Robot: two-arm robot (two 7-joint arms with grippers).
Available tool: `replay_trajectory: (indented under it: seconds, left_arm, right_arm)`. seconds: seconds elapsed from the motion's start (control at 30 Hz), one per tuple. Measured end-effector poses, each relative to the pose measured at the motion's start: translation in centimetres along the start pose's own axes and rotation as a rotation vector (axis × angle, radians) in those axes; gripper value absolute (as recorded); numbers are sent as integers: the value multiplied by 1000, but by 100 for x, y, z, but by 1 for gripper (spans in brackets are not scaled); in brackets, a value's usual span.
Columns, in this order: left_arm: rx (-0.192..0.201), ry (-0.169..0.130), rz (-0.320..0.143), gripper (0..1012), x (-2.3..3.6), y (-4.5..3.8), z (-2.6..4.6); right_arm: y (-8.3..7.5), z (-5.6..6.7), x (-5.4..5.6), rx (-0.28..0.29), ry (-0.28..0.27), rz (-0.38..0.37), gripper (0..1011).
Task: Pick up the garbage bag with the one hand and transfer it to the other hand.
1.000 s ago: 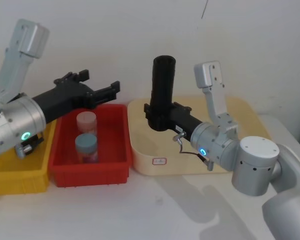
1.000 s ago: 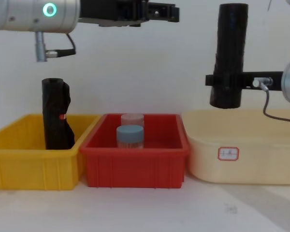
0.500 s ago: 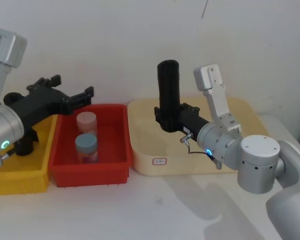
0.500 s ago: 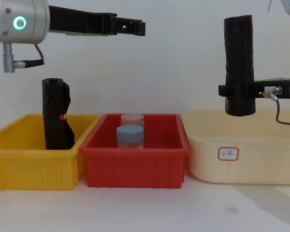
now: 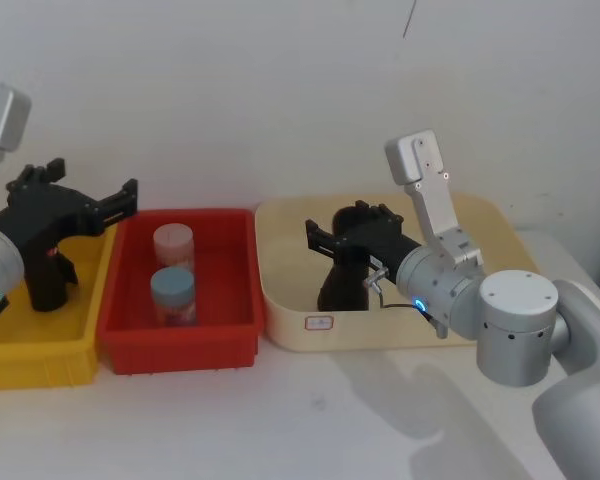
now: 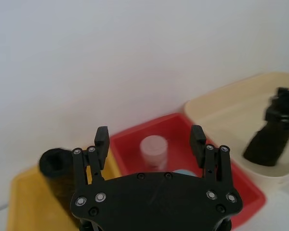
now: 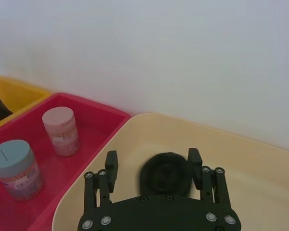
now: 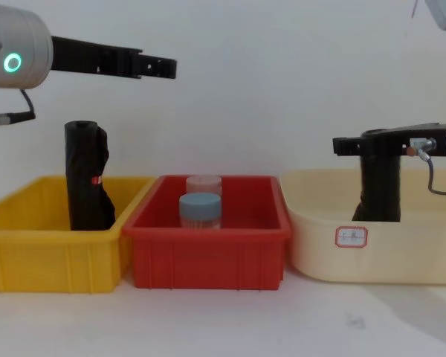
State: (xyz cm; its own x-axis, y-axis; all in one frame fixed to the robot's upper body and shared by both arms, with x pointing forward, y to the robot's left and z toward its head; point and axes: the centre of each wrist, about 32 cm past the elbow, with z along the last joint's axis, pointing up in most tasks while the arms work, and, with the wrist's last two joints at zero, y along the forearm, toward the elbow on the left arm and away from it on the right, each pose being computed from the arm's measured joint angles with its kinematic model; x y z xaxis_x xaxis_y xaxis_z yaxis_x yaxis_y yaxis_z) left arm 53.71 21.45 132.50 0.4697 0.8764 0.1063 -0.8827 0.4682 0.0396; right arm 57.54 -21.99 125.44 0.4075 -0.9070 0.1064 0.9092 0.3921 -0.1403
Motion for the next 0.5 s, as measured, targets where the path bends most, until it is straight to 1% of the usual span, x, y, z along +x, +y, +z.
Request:
replay_trajectory:
  seconds: [0.03,0.07,0.1,0.13,0.17,0.2,0.27,0.5]
  left_arm:
    - [5,-7,21,1001,2,-1,-17]
    - [6,-10,30,1001,2,-1,-23]
    - [8,-12,39,1001,2,-1,-30]
    - [10,-15,46,1001,4,-1,-37]
    - [12,-19,58,1001,4,-1,-46]
    - [12,-19,58,1001,4,-1,-46]
    - [17,-26,82,1001,5,-2,-66]
    - [21,-37,114,1001,8,-2,-91]
  right_arm:
    - [1,-1,1,-1,-2,-1,899]
    - [1,-1,1,-1,-2,-1,899]
    - [1,-2,2,-1,-3,-2,951]
    - [2,-3,3,-2,-5,-3,979]
    - [2,-3,3,-2,-5,-3,979]
    - [3,-4,3,-2,-5,-3,994]
    - [3,-6,4,-4,-7,-4,1000]
    - [5,-6,5,-4,-10,-6,1000]
